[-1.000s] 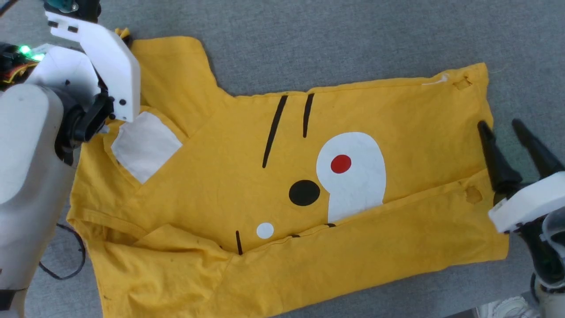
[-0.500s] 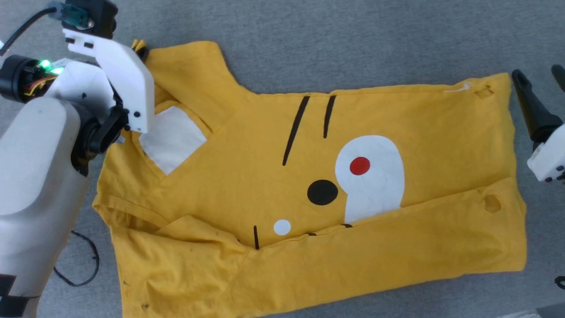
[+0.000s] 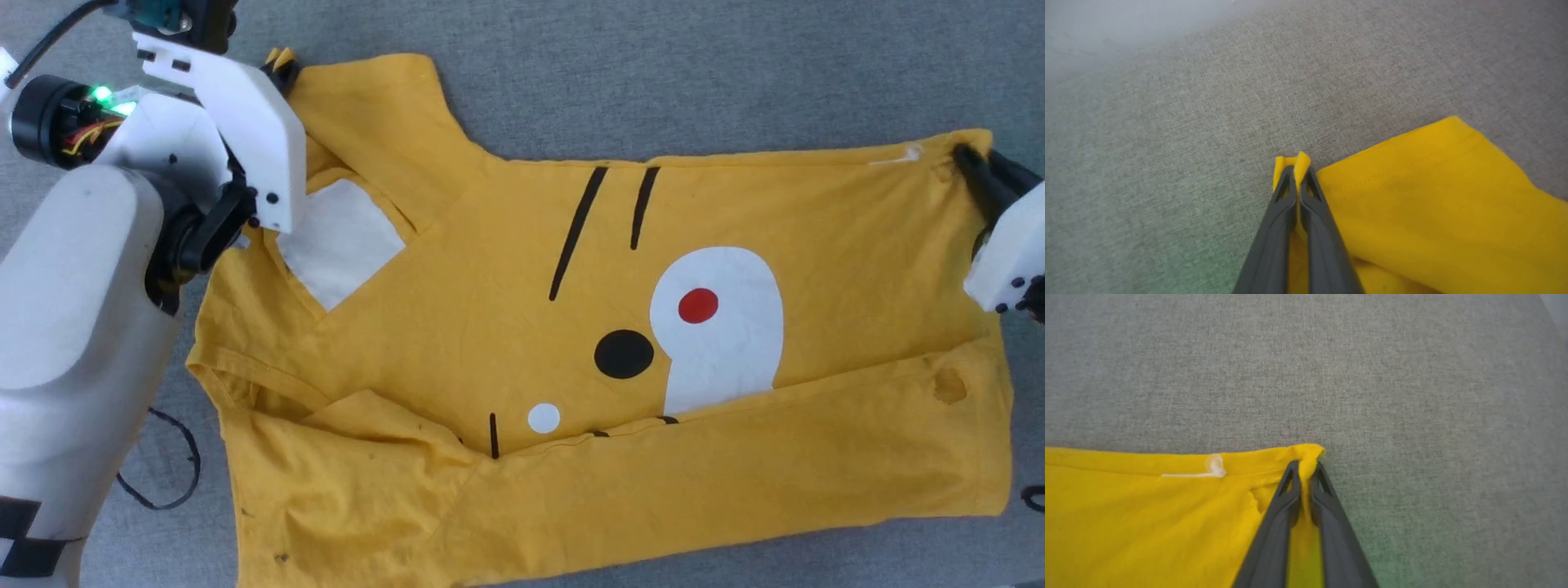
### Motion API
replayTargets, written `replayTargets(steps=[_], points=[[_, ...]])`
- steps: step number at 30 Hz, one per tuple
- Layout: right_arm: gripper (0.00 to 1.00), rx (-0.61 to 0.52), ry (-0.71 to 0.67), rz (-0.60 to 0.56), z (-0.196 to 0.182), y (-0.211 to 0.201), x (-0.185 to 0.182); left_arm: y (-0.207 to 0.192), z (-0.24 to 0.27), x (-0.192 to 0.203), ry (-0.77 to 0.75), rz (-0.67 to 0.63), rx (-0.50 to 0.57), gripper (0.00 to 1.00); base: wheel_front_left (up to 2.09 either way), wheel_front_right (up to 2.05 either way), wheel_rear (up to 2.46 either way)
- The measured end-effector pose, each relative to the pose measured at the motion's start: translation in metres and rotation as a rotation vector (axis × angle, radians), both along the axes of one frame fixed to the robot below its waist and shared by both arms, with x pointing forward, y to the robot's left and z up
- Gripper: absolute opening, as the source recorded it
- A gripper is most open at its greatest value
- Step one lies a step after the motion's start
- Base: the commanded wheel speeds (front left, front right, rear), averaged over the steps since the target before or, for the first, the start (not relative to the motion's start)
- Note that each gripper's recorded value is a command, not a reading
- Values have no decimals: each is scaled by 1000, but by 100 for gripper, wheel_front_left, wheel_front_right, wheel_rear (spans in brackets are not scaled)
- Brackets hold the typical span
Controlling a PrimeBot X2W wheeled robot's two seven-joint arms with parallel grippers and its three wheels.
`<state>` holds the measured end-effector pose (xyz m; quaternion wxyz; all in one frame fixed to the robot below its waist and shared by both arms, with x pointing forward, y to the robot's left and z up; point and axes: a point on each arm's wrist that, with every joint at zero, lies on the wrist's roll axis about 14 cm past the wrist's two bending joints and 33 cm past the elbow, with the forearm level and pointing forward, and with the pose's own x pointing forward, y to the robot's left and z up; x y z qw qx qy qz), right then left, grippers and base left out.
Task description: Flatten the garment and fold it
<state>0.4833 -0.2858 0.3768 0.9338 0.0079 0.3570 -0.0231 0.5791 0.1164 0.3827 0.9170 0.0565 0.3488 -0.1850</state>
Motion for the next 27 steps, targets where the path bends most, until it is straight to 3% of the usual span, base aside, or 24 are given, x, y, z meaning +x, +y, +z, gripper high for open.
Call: replayTargets(steps=[6, 14, 27], points=[[0, 10, -56, 5, 11, 6, 9, 1, 16, 5, -81, 28, -39, 0, 0, 0, 0], [0, -3, -212, 12, 57, 4, 5, 2, 68, -11, -279, 53, -139, 0, 0, 0, 0], [0, 62, -299, -56, 91, 9, -74, 18, 116, -121, -401, 142, -251, 0, 0, 0, 0]])
